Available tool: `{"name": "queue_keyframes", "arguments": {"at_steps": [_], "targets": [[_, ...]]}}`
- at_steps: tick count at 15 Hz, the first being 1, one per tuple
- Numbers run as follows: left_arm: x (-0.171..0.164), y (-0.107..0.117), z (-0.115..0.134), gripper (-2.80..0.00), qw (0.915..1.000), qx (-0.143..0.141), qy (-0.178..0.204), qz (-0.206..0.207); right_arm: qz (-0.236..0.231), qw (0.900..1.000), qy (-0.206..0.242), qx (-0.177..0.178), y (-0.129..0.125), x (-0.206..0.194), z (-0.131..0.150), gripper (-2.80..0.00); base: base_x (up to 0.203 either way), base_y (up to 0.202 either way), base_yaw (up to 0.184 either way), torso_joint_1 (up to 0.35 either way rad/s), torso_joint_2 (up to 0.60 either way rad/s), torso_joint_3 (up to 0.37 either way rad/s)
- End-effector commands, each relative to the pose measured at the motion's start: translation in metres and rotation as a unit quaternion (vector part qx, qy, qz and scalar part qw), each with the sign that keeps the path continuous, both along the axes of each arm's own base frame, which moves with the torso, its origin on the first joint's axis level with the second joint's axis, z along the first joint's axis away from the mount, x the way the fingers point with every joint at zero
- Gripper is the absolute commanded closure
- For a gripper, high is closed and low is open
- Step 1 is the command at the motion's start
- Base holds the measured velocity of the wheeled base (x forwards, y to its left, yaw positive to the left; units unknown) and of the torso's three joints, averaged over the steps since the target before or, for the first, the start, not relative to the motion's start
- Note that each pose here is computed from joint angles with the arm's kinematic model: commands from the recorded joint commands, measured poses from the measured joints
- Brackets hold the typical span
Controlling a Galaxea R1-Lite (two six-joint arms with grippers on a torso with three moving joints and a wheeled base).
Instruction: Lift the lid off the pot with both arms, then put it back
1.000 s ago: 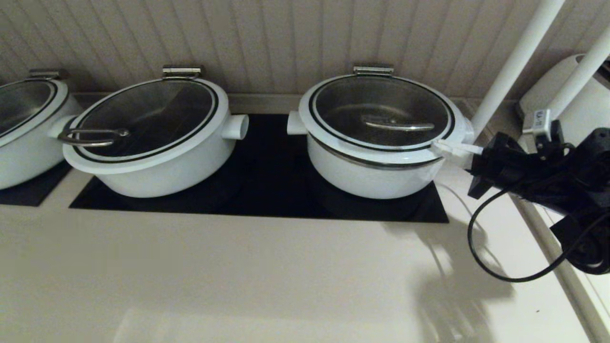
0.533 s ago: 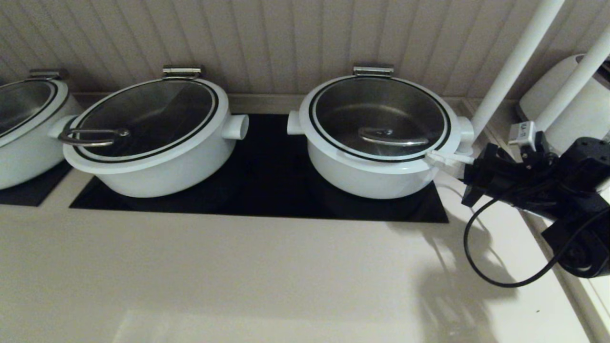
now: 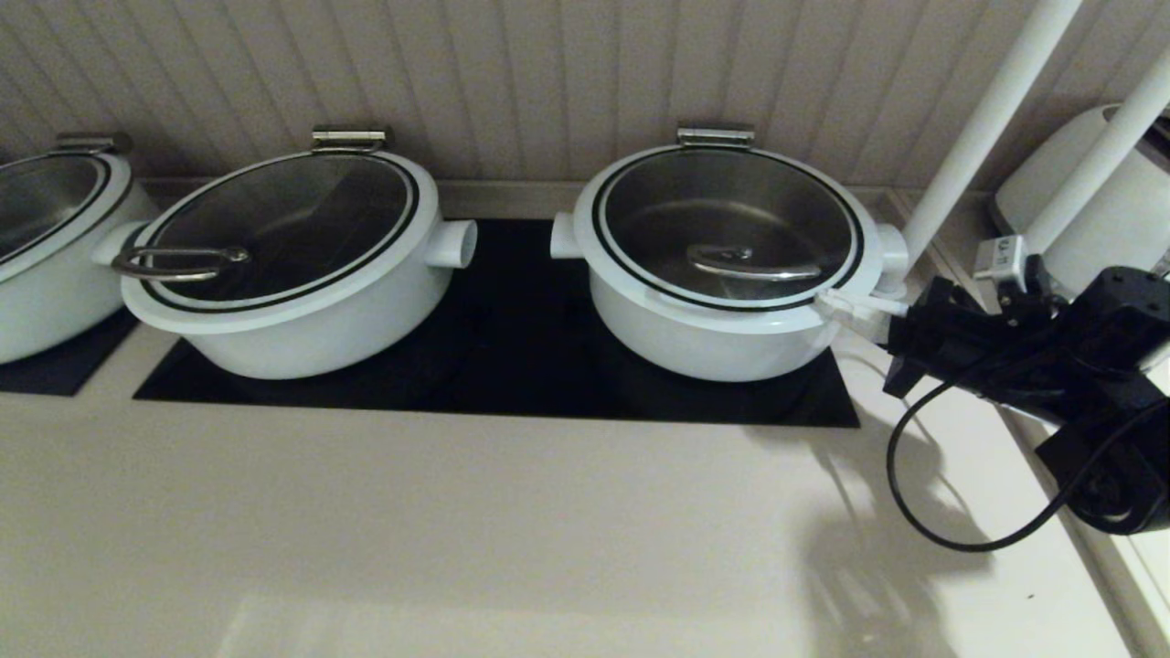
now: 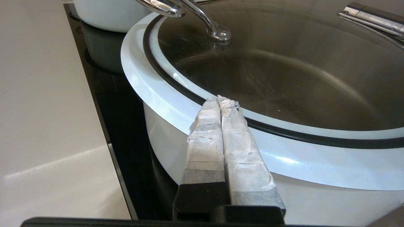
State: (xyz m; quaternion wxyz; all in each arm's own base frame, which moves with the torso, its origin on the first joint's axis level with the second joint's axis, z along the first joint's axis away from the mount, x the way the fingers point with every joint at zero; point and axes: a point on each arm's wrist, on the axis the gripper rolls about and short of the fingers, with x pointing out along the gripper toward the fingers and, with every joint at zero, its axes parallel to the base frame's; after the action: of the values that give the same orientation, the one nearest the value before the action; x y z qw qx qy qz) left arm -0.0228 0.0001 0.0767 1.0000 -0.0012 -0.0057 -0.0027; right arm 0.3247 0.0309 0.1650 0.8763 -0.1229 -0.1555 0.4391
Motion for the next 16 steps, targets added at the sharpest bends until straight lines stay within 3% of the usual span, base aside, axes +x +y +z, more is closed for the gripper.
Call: {"name": "queue_keyframes", "arguments": {"at_steps": [1, 8, 16], "targets": [[0.0, 0.0, 0.0, 0.0, 1.0, 0.0, 0.0, 0.0, 0.003, 1.0, -0.003, -0.001, 0.0, 0.0, 0.0, 0.0, 0.0, 0.0, 0.0, 0.0, 0.0, 0.0], [0.0, 0.0, 0.0, 0.0, 1.0, 0.0, 0.0, 0.0, -0.006, 1.0, -0.019, 0.003, -0.001, -0.017, 0.015, 0.0, 0.0, 0.0, 0.0, 0.0, 0.0, 0.0], [0.0, 0.0, 0.0, 0.0, 1.0, 0.0, 0.0, 0.0, -0.065, 0.997, -0.042, 0.025, -0.005, -0.056, 0.038, 0.0, 0.0, 0.0, 0.0, 0.0, 0.0, 0.0]]}}
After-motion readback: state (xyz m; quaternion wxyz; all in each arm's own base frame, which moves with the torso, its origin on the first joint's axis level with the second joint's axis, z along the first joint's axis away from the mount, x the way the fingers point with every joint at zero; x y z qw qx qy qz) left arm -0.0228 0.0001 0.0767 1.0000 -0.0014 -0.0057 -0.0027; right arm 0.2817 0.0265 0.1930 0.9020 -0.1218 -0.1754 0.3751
